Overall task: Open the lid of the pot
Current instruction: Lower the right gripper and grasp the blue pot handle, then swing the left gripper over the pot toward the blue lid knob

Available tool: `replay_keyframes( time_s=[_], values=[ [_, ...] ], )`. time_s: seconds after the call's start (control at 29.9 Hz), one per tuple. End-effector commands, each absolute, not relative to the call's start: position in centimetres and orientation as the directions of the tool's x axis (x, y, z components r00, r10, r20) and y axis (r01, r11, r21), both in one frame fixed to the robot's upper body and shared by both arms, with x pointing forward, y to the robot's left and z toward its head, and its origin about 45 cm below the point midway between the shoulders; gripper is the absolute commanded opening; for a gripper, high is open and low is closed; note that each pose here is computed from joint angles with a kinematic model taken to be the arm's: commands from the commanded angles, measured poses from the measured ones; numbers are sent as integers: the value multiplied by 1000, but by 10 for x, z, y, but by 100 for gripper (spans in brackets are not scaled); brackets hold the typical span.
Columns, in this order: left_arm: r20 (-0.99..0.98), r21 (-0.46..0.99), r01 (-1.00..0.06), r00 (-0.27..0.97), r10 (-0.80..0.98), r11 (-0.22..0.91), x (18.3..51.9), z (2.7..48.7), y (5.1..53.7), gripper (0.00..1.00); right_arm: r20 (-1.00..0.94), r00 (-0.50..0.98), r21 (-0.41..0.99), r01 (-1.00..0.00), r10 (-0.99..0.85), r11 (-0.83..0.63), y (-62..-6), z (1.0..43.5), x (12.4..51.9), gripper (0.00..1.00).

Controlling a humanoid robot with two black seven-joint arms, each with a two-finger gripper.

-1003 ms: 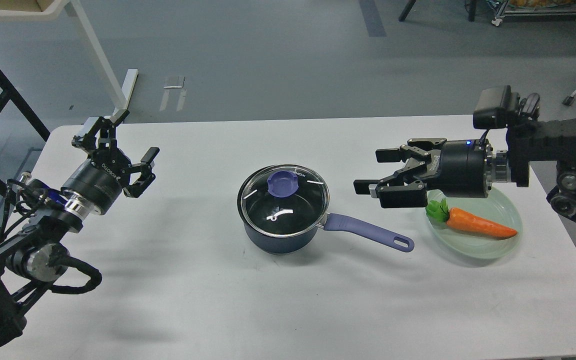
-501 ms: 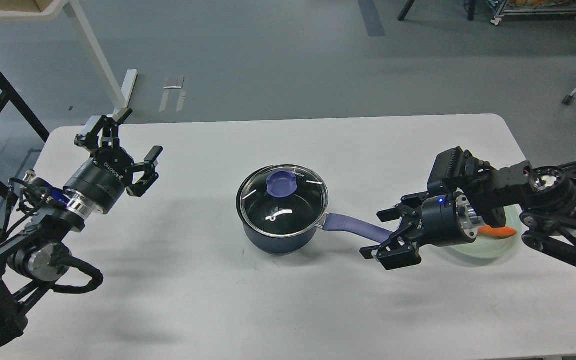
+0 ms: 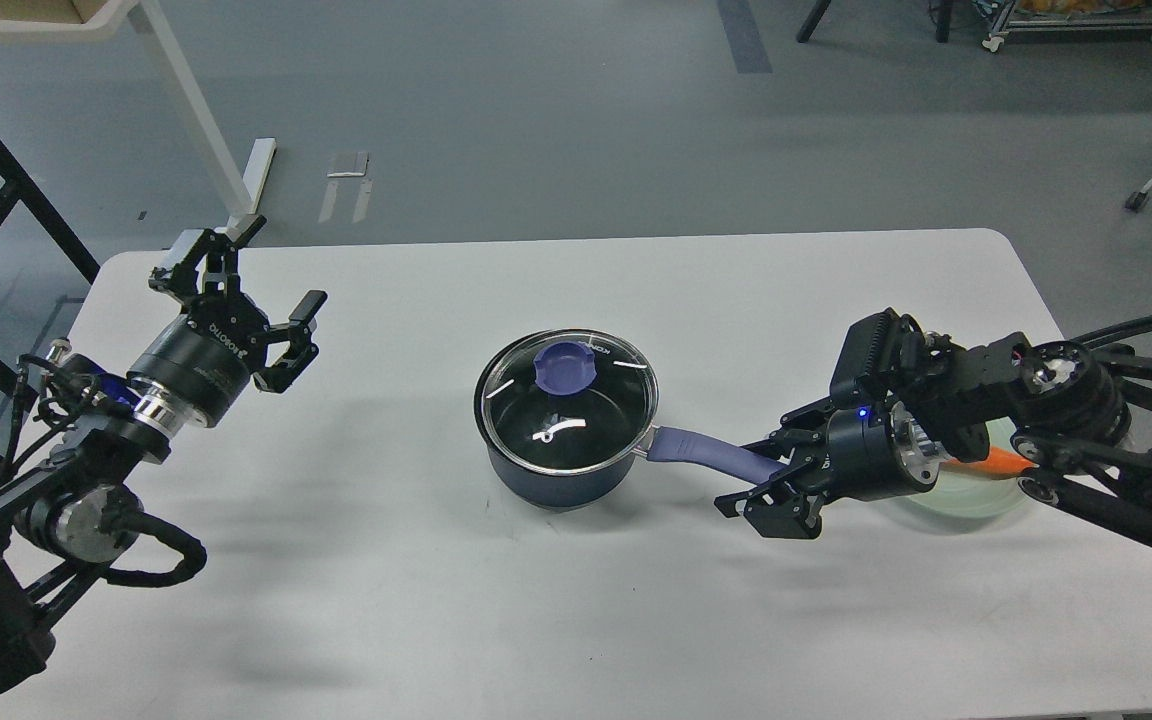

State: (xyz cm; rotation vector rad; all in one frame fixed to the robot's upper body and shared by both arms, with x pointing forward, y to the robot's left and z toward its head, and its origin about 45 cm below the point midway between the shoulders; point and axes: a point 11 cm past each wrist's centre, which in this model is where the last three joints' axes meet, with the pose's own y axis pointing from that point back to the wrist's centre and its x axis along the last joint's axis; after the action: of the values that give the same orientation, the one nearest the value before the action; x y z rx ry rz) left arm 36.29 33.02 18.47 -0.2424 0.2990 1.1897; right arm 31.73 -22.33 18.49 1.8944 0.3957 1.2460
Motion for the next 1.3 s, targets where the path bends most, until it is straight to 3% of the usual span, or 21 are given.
replay_keyframes(
  time_s=[0.0, 0.4, 0.53, 0.7, 0.84, 0.97, 1.1, 1.27],
  values=[
    [-354, -30, -934, 342, 870, 355, 363, 186, 329, 99, 613, 462, 769, -167, 640, -617, -224, 184, 317, 54],
    [-290, -49, -907, 413, 863, 418, 363, 195, 314, 99, 617, 456, 768, -173, 641, -616, -223, 187, 320, 38],
    [-41, -59, -822, 569, 821, 567, 368, 214, 287, 99, 617, 456, 768, -173, 641, -616, -223, 187, 320, 36],
    [431, -45, -625, 692, 580, 779, 373, 260, 233, 99, 617, 457, 769, -174, 641, -615, -224, 187, 320, 36],
    [733, 60, -487, 614, 292, 871, 371, 283, 194, 99, 617, 456, 768, -173, 641, -616, -223, 187, 320, 36],
    [886, 194, -390, 464, 11, 900, 370, 284, 160, 99, 615, 458, 770, -172, 642, -614, -224, 187, 320, 36],
    [937, 273, -351, 310, -164, 896, 370, 265, 145, 99, 614, 459, 770, -171, 642, -614, -224, 187, 320, 36],
    [916, 378, -312, 259, -305, 871, 375, 233, 130, 99, 615, 460, 770, -173, 641, -614, -224, 188, 320, 36]
  ],
)
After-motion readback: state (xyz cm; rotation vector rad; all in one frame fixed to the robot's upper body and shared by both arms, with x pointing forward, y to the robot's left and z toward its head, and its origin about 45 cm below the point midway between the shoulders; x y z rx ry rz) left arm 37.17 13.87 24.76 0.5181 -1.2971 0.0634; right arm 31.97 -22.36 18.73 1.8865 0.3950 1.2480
